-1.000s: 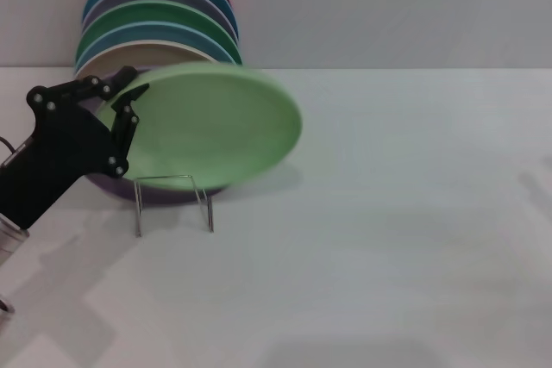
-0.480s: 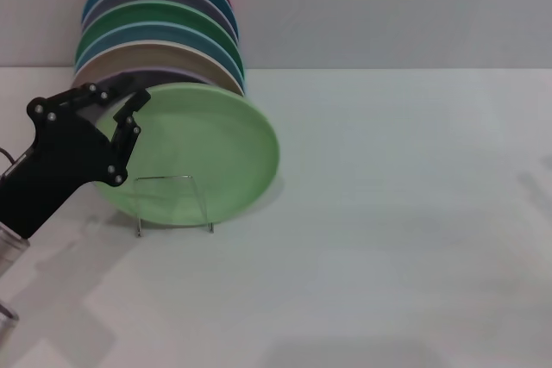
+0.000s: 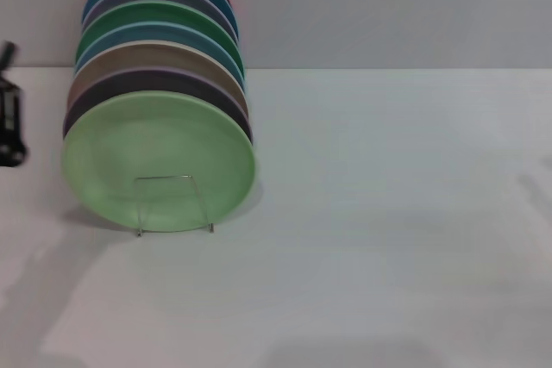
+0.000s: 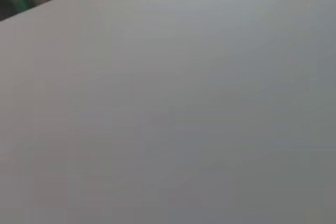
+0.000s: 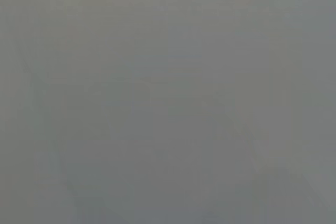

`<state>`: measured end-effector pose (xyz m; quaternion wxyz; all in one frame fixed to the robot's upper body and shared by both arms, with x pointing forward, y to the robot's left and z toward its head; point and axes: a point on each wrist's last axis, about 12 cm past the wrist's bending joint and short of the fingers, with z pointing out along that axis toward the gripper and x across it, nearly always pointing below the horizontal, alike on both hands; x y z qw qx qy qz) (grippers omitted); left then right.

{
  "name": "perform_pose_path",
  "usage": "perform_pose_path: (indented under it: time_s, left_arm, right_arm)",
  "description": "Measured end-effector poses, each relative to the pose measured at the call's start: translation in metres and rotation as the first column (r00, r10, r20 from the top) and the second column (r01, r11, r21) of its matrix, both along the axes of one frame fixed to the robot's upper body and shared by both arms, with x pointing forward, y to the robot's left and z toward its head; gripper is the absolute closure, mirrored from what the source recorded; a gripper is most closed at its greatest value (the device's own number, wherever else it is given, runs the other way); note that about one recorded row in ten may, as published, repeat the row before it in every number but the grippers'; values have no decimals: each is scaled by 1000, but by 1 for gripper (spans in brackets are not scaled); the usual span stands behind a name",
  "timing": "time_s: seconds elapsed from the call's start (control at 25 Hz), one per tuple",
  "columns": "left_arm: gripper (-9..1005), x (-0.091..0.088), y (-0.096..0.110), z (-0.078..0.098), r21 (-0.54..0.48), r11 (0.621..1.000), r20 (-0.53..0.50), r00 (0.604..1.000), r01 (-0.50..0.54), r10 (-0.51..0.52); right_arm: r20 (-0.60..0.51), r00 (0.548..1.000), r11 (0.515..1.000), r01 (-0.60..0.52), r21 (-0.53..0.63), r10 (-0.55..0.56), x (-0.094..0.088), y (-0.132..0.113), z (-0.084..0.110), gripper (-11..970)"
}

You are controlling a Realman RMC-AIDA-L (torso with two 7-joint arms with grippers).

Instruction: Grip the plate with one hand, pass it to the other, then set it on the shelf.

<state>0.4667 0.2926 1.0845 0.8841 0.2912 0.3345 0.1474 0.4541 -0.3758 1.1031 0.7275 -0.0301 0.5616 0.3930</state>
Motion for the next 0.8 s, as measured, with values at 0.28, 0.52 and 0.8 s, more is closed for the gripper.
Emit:
perform_pose_path:
  time_s: [0.28,0.52,0.8]
  left_arm:
    - [809,-8,51,-11,-368,907,-185,972,-206,145]
    - [685,-3,82,-36,-676,667,-418,909,-311,1]
    - [563,-4,74,-42,-573,735,-460,884,-364,80]
  right_arm:
    - [104,987,978,135,-157,-120,-8,3,-12,225]
    - [236,916,886,381,-266,-323,-14,15,-36,224]
    - [220,923,882,372,-290,-316,-3,23,-40,223]
